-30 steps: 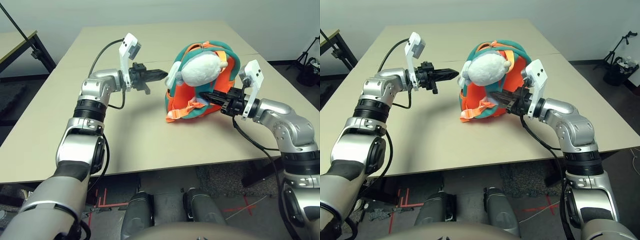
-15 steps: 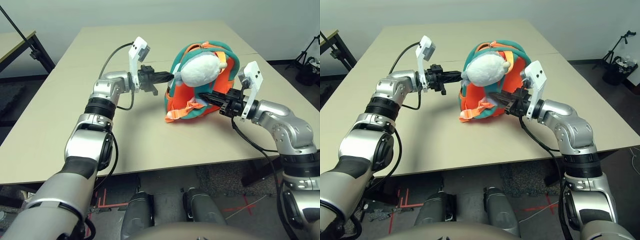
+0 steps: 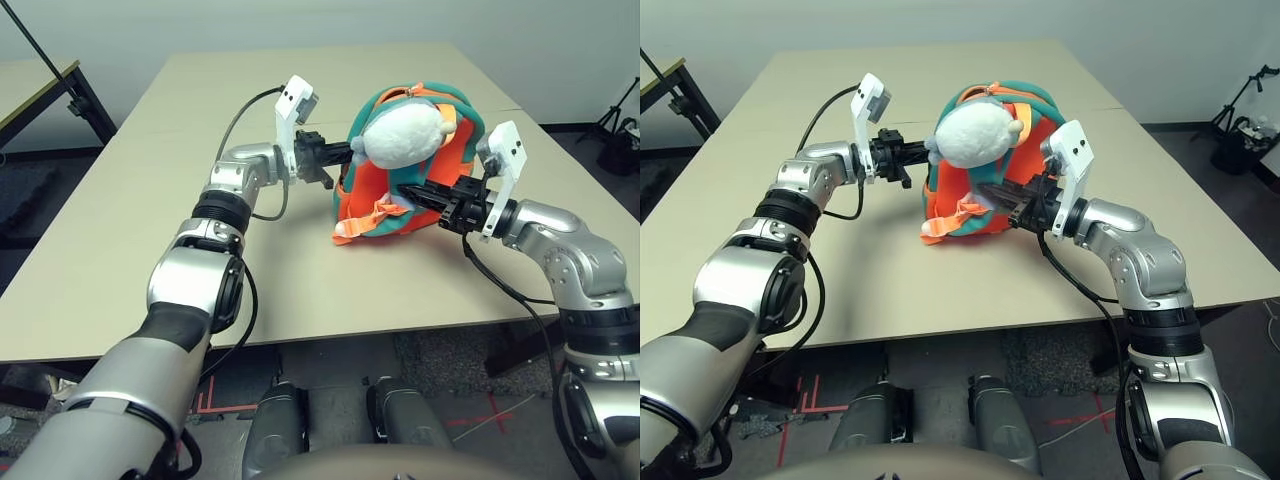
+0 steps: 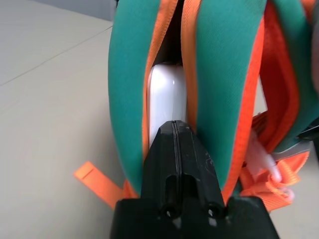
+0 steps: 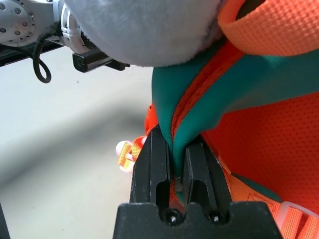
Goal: Put the pencil case into the backpack and zip it.
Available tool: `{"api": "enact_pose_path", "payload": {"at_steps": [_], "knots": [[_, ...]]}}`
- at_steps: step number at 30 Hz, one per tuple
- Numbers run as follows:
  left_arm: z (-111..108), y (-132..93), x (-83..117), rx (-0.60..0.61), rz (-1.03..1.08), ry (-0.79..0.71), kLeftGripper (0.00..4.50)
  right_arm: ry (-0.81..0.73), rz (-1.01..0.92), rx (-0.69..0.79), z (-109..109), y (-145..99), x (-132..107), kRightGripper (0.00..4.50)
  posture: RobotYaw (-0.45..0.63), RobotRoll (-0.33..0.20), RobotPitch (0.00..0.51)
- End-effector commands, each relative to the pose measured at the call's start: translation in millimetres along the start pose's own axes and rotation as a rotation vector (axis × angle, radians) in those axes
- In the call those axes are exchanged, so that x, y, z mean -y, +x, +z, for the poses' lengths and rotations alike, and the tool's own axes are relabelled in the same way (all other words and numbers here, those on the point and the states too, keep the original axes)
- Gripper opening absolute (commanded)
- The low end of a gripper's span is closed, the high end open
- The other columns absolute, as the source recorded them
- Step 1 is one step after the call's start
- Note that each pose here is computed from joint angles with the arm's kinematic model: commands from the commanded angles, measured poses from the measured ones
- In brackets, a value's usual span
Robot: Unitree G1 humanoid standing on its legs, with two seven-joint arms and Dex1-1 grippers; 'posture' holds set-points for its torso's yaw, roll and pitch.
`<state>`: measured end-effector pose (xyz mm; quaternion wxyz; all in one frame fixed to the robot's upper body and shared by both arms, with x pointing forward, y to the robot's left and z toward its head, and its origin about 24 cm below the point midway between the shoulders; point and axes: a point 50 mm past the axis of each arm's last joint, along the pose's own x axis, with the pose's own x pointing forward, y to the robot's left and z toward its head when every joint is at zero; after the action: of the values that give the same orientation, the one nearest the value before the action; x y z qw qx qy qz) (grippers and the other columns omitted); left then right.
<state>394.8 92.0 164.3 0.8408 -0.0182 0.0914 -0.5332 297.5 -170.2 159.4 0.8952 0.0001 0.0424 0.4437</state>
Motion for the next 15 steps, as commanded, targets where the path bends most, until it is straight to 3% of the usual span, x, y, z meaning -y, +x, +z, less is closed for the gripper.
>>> {"api": "enact_pose_path", "payload": {"at_steps": [1, 6, 8, 12, 15], "knots": [[-12, 13, 8, -0.050, -0.034, -0.010, 0.00, -0.001, 0.048, 0.007, 1, 5, -8, 0.05, -0.19, 0.000, 0.000], [5, 1, 2, -0.018, -0.042, 0.006, 0.00, -0.001, 0.049, 0.006, 1, 5, -8, 0.05, -0.19, 0.000, 0.000], [17, -8, 0, 0.012, -0.059, 0.010, 0.30, -0.001, 0.050, 0.006, 0, 5, -8, 0.05, -0.19, 0.000, 0.000], [50, -34, -3, 0.099, -0.079, 0.021, 1.60, -0.002, 0.052, 0.005, 1, 5, -8, 0.05, -0.18, 0.000, 0.000], [66, -57, 1, 0.066, -0.135, 0.049, 2.79, -0.002, 0.054, 0.002, 0, 5, -7, 0.05, -0.17, 0.000, 0.000]]}}
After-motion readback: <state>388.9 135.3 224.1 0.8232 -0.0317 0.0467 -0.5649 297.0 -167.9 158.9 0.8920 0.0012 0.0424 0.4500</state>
